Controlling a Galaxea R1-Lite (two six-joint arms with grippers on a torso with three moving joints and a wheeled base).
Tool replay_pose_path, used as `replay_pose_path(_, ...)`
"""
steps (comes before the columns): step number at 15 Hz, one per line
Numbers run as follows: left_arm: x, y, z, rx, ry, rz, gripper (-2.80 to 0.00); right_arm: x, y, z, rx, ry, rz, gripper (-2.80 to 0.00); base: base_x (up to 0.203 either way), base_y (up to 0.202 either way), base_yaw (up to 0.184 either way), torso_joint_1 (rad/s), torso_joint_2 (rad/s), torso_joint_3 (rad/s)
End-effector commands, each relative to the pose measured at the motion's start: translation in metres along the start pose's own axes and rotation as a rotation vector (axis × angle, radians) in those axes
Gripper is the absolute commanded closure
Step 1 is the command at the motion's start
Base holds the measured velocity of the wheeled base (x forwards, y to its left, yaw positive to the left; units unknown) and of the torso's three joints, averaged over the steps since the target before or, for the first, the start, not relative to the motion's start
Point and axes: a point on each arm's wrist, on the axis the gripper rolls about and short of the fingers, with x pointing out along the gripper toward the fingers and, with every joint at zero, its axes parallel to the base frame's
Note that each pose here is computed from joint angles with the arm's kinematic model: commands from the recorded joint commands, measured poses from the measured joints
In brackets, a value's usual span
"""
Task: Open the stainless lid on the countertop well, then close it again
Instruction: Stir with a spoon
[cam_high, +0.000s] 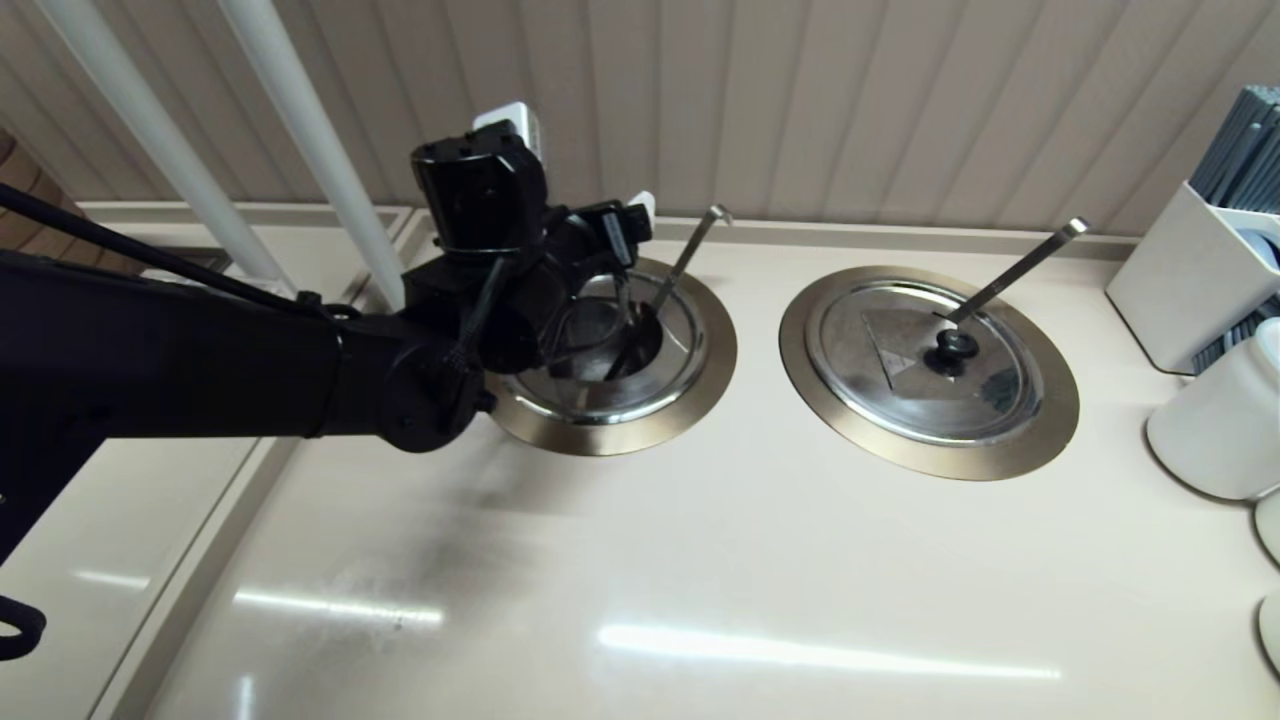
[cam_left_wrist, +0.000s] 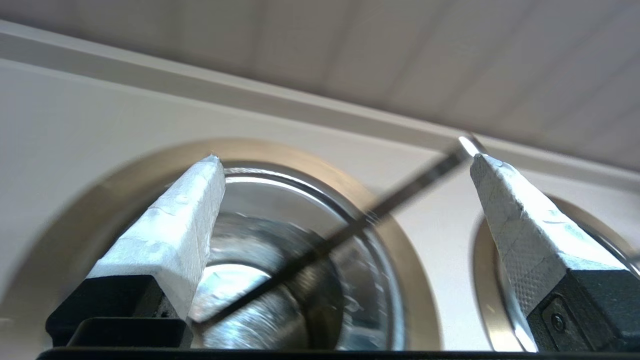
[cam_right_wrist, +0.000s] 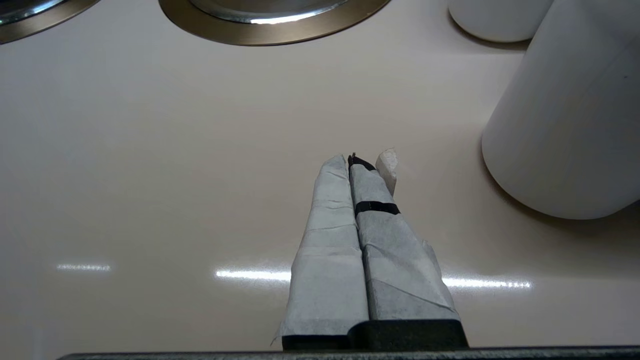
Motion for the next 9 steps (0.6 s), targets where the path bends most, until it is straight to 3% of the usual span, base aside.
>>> replay_pose_path(1, -0.003, -0.008, -0.005, -0.004, 0.011, -0.022, -2.8, 0.0, 0.0, -0.001, 0.0, 0.004, 0.0, 0.0, 0.0, 0.0, 0.0, 0.0, 0.0, 0.0)
replay_pose_path(5, 0.006, -0.006, -0.029, 0.021, 0.059, 0.001, -2.8, 0.0, 0.0, -0.001, 0.0, 0.004, 0.0, 0.0, 0.0, 0.0, 0.0, 0.0, 0.0, 0.0)
replay_pose_path(9, 0.008, 0.004, -0.024, 0.025, 0.051, 0.026, -2.8, 0.0, 0.0, -0.001, 0.0, 0.006, 0.0, 0.0, 0.0, 0.0, 0.0, 0.0, 0.0, 0.0)
